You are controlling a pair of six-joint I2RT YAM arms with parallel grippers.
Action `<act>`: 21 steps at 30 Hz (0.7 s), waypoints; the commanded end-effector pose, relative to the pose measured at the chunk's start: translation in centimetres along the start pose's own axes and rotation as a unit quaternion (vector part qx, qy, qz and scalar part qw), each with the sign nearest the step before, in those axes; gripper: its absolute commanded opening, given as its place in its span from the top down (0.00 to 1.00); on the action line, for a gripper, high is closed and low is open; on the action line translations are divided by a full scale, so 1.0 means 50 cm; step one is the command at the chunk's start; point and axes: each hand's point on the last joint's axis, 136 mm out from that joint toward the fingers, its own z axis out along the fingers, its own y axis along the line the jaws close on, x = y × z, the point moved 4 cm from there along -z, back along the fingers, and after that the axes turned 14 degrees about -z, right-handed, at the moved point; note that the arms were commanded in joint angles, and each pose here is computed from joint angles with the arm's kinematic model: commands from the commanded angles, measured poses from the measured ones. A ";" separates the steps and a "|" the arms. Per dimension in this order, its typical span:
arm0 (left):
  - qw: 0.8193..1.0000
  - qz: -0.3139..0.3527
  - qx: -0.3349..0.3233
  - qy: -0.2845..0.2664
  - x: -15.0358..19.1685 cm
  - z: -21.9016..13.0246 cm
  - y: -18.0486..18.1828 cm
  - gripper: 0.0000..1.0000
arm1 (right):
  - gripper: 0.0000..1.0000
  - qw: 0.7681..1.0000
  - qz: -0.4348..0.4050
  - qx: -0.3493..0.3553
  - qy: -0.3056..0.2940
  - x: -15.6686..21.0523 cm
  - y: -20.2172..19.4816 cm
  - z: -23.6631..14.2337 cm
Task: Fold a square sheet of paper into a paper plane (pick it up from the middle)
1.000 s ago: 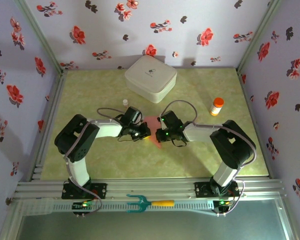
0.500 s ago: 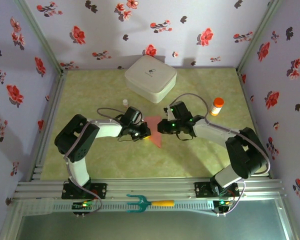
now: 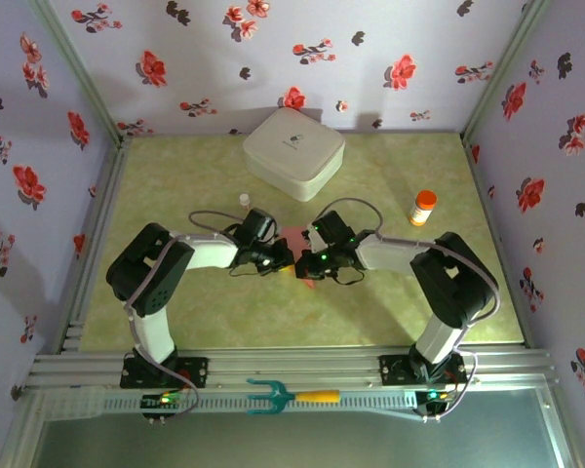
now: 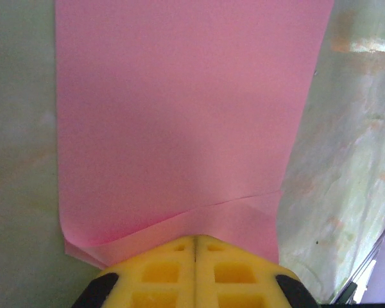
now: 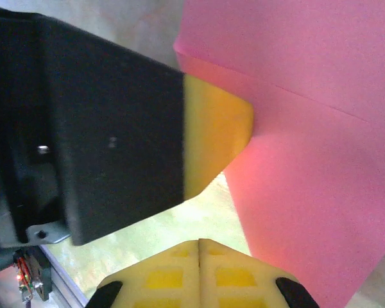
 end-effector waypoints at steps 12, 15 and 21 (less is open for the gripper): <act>0.999 -0.009 -0.035 -0.002 0.004 0.011 0.042 1.00 | 0.96 0.999 0.006 0.037 0.038 0.022 -0.035 0.025; 0.999 -0.010 -0.036 -0.002 0.005 0.011 0.043 1.00 | 0.95 0.998 0.009 0.039 0.038 0.030 -0.040 0.023; 0.999 -0.012 -0.039 -0.003 0.003 0.010 0.046 1.00 | 0.94 0.999 0.017 0.034 0.032 0.038 -0.044 0.014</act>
